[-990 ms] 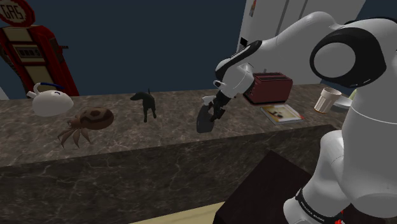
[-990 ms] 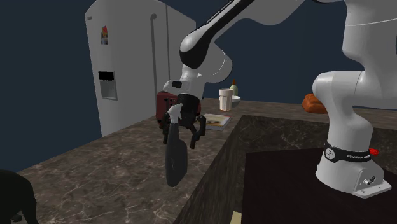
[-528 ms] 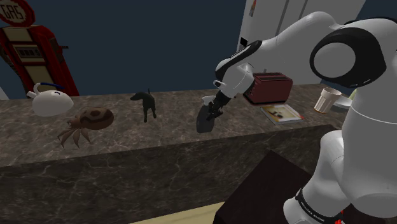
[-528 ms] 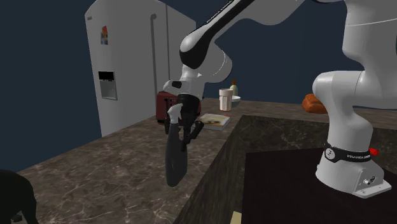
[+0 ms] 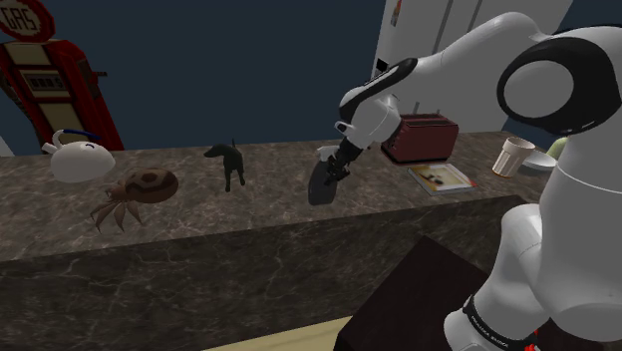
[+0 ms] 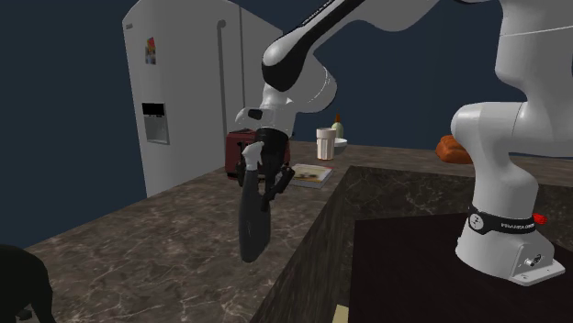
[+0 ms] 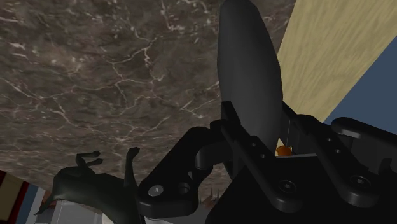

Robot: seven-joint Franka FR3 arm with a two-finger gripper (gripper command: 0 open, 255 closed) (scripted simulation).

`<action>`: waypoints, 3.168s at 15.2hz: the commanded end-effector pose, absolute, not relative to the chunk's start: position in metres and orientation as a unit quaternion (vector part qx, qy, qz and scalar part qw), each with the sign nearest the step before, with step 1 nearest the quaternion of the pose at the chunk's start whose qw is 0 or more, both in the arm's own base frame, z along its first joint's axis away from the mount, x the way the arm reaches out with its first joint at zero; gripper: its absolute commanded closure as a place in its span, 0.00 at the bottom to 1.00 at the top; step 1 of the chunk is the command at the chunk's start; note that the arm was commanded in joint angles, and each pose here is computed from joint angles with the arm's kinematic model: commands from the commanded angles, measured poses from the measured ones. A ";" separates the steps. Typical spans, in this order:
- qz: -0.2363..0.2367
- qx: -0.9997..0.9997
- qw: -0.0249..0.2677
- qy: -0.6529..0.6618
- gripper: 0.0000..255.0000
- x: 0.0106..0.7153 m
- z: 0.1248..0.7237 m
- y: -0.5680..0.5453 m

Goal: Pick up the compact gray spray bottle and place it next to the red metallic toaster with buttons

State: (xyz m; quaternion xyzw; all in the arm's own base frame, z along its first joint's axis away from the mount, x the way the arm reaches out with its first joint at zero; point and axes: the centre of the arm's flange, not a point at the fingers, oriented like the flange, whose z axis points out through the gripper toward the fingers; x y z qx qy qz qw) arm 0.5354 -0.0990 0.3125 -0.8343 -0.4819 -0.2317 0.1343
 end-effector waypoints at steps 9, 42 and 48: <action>-0.232 -0.834 0.134 -0.482 1.00 0.536 0.364 -0.099; -0.232 -0.834 0.134 -0.482 1.00 0.536 0.539 -0.099; -0.232 -0.834 0.134 -0.482 1.00 0.536 0.570 -0.099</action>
